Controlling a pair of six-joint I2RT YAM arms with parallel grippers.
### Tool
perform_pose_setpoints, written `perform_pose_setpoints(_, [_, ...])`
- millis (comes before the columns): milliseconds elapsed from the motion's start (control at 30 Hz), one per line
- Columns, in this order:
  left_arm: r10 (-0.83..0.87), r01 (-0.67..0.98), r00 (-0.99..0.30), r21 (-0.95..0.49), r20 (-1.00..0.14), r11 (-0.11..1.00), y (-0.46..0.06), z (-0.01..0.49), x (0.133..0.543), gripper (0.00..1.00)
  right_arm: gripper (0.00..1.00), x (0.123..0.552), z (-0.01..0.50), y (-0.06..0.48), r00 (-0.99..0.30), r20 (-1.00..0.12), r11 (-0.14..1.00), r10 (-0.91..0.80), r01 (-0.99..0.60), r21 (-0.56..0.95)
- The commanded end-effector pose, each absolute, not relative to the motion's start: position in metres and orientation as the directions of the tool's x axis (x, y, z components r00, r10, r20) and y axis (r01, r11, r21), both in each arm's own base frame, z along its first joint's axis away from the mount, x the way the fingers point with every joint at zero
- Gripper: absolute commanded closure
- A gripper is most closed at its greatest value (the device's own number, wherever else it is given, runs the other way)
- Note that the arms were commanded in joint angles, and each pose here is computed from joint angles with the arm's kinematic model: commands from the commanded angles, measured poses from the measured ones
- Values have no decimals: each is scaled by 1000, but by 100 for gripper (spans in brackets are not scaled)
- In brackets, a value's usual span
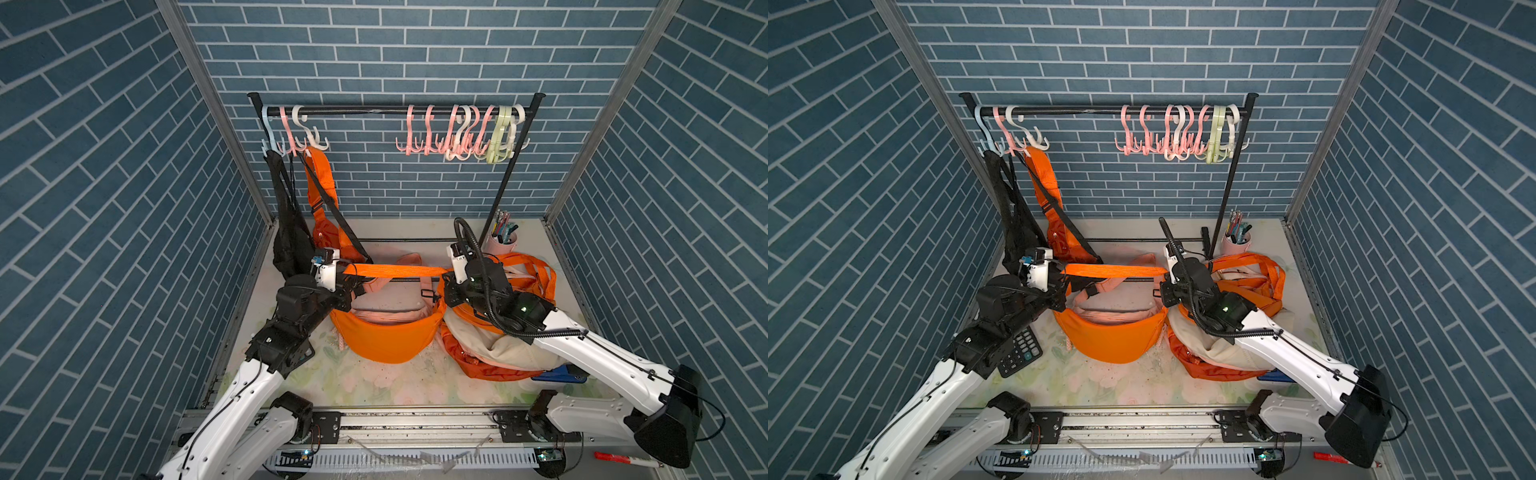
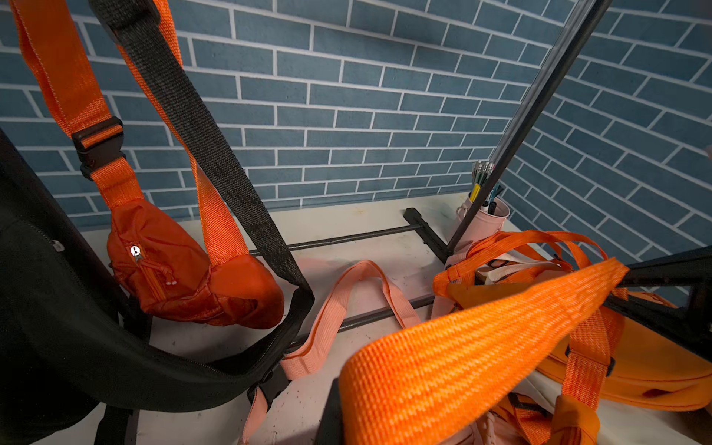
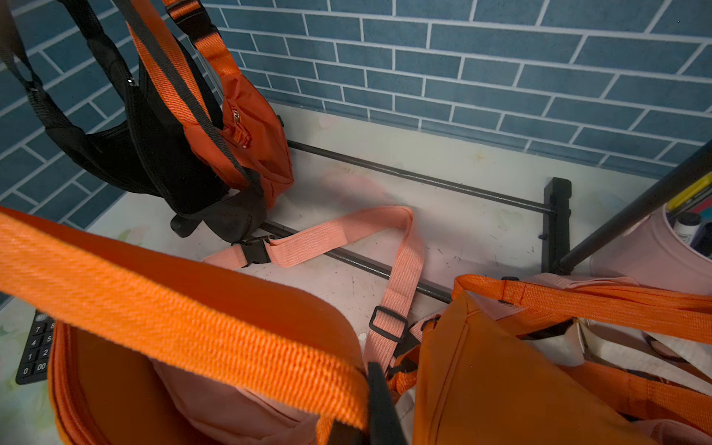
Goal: Take the bag off the hook
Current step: Place the bag inside the bag.
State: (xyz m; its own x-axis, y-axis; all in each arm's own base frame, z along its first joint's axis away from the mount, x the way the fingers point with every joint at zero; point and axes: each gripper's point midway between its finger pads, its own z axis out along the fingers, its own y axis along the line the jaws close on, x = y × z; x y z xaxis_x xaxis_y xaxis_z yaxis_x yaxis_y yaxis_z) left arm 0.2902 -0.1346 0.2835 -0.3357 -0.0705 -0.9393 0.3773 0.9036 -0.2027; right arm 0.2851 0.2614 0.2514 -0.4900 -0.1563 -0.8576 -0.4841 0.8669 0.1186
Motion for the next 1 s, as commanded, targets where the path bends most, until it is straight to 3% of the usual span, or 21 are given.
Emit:
perform_pose_setpoints(0, [-106, 359, -272, -203, -956, 911, -134, 308, 302, 100, 100, 294, 231, 255, -543, -832, 889, -116, -430, 157])
perform_pose_setpoints(967, [48, 395, -400, -125, -915, 910, -219, 237, 372, 100, 100, 326, 170, 270, -655, -755, 866, -28, -393, 309])
